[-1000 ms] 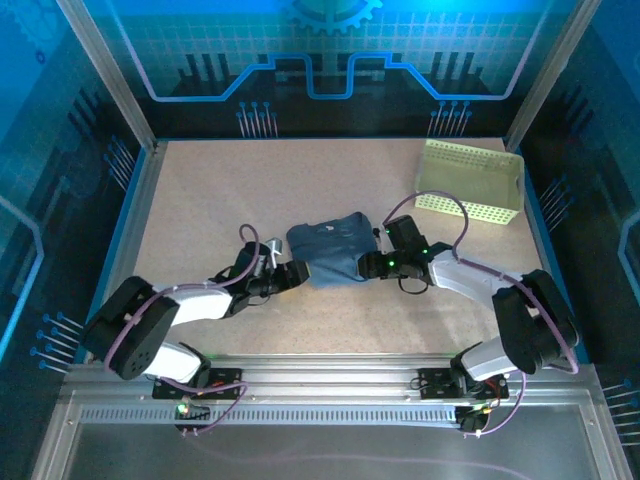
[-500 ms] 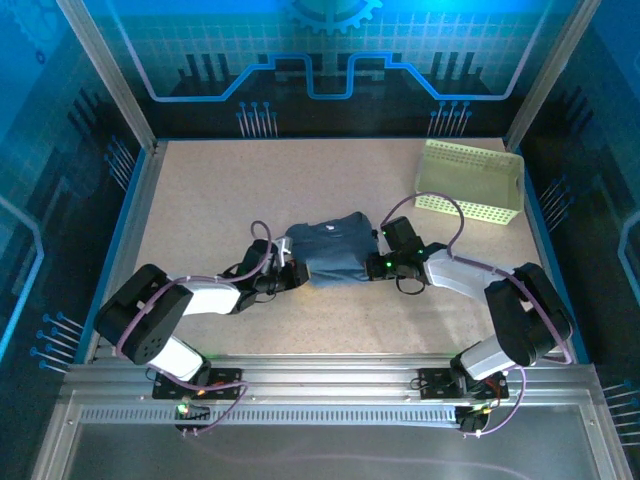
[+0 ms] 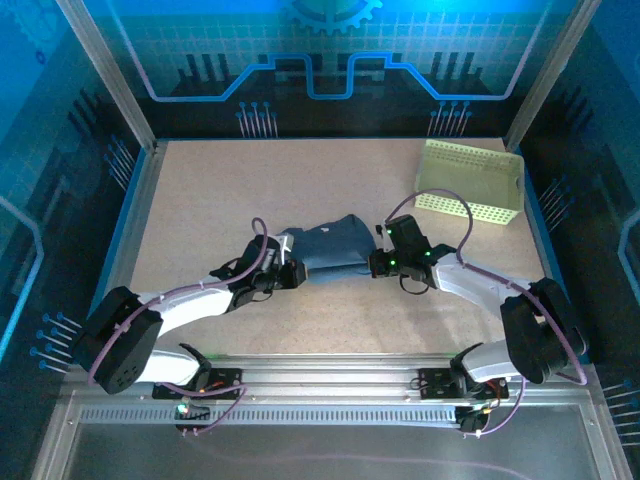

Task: Fold the inside-out t-shirt

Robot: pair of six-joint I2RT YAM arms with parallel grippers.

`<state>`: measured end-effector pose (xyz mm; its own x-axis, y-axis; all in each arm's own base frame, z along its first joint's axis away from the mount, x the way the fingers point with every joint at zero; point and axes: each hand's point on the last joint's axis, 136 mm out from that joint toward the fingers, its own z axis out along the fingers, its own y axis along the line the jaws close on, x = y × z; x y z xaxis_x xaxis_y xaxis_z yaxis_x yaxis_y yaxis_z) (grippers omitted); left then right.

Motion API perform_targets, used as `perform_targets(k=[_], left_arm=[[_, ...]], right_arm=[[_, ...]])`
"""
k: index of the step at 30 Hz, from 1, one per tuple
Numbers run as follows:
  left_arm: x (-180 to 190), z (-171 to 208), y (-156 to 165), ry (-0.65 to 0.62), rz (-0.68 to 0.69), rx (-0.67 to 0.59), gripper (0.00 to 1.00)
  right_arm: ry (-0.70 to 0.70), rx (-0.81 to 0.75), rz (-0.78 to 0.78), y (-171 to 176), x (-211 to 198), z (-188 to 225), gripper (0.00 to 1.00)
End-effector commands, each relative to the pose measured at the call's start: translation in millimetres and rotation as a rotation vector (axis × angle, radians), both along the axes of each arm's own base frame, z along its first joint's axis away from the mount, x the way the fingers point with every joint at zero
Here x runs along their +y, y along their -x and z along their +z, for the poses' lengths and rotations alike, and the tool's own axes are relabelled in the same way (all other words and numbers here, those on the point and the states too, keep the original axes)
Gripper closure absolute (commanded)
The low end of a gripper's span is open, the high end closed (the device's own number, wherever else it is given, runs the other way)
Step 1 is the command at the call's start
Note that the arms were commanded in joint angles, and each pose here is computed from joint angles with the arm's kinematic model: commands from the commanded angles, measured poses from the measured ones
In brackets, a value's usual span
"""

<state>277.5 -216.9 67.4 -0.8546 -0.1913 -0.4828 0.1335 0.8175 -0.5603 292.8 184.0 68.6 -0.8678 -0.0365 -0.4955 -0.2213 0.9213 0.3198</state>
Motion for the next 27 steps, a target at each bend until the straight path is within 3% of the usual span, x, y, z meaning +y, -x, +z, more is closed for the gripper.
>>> perform_targets(k=[1, 7, 13, 16, 21, 27], left_arm=[[10, -20, 19, -0.065, -0.003, 0.083, 0.69], [0, 1, 15, 0.004, -0.063, -0.043, 0.48], [-11, 1, 6, -0.033, -0.176, -0.156, 0.49], [-18, -1, 7, -0.037, -0.254, -0.224, 0.56], [-24, -2, 27, -0.128, -0.424, -0.394, 0.52], [-36, -6, 28, -0.212, -0.521, -0.482, 0.46]], right_arm=[[0.041, 0.052, -0.021, 14, -9, -22, 1.00], [0.025, 0.068, -0.026, 15, -6, -27, 0.98], [0.030, 0.048, -0.032, 8, -9, -19, 0.97], [0.016, 0.049, -0.044, 6, -13, -18, 0.97], [-0.033, 0.063, -0.058, 0, -17, -17, 0.97], [-0.097, 0.092, -0.087, -13, -18, -13, 0.97]])
